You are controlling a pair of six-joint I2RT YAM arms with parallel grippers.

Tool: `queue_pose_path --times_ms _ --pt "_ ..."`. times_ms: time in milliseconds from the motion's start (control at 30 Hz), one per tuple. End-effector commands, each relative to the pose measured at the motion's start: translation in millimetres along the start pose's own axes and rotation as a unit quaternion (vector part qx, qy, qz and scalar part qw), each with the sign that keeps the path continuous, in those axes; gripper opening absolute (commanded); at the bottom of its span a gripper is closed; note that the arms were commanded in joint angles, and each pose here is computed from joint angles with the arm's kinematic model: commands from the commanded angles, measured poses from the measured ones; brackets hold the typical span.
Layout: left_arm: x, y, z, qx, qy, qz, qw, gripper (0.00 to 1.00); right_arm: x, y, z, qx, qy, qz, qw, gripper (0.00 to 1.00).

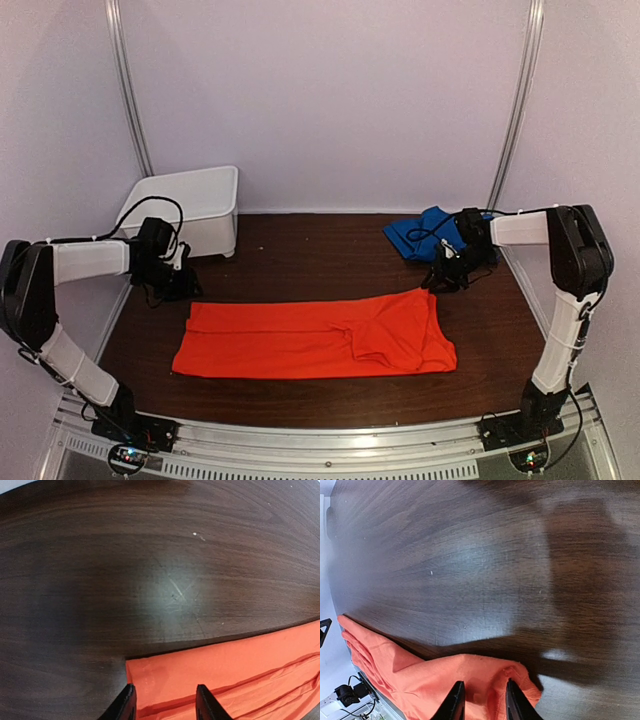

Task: Fold and stack the mixed laundry pile
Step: Adjust the rectangle-folded T-shirt at the center of the board.

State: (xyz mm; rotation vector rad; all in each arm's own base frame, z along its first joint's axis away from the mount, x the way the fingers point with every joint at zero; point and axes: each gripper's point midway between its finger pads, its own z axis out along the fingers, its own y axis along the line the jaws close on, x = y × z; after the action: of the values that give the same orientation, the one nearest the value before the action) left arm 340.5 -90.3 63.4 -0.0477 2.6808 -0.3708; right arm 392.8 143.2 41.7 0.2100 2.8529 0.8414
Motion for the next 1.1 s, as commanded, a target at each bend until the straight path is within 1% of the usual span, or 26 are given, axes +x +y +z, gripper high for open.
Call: queue_pose_path --times_ms 0,167,367,467,767,900,933,1000,1067 --pt "3.6 20.2 -2.8 -0.015 0.015 -0.023 1.000 0.42 -6.7 3.2 2.6 -0.012 -0.009 -0.002 1.000 0.24" --pt "13.5 30.1 4.1 -0.019 0.039 -0.035 0.998 0.42 -5.9 4.3 3.2 -0.016 -0.006 -0.003 1.000 0.13" --pt "13.5 16.9 15.6 0.027 0.040 -0.037 0.998 0.43 -3.4 4.5 2.4 -0.017 -0.003 -0.005 1.000 0.00" --pt "15.0 15.2 21.3 0.036 0.045 -0.041 0.998 0.43 -2.1 4.2 2.6 -0.018 -0.002 -0.004 1.000 0.00" --pt "16.9 26.7 35.2 0.009 0.059 -0.046 0.997 0.41 -1.3 3.7 2.3 -0.017 -0.002 -0.004 1.000 0.00" --pt "8.9 22.6 36.1 0.019 0.048 -0.040 0.998 0.31 -1.1 3.4 1.5 -0.015 -0.003 -0.005 1.000 0.00" --pt "6.1 21.7 35.3 0.021 0.045 -0.037 0.998 0.26 -1.2 3.5 0.8 -0.014 -0.003 -0.005 1.000 0.00" --pt "0.3 19.1 32.8 0.025 0.038 -0.031 0.998 0.13 -1.9 3.8 -0.8 -0.012 -0.005 -0.007 1.000 0.00" --pt "-4.9 18.8 29.7 0.023 0.033 -0.028 0.999 0.04 -3.0 4.9 -3.3 -0.010 -0.008 -0.010 1.000 0.00"
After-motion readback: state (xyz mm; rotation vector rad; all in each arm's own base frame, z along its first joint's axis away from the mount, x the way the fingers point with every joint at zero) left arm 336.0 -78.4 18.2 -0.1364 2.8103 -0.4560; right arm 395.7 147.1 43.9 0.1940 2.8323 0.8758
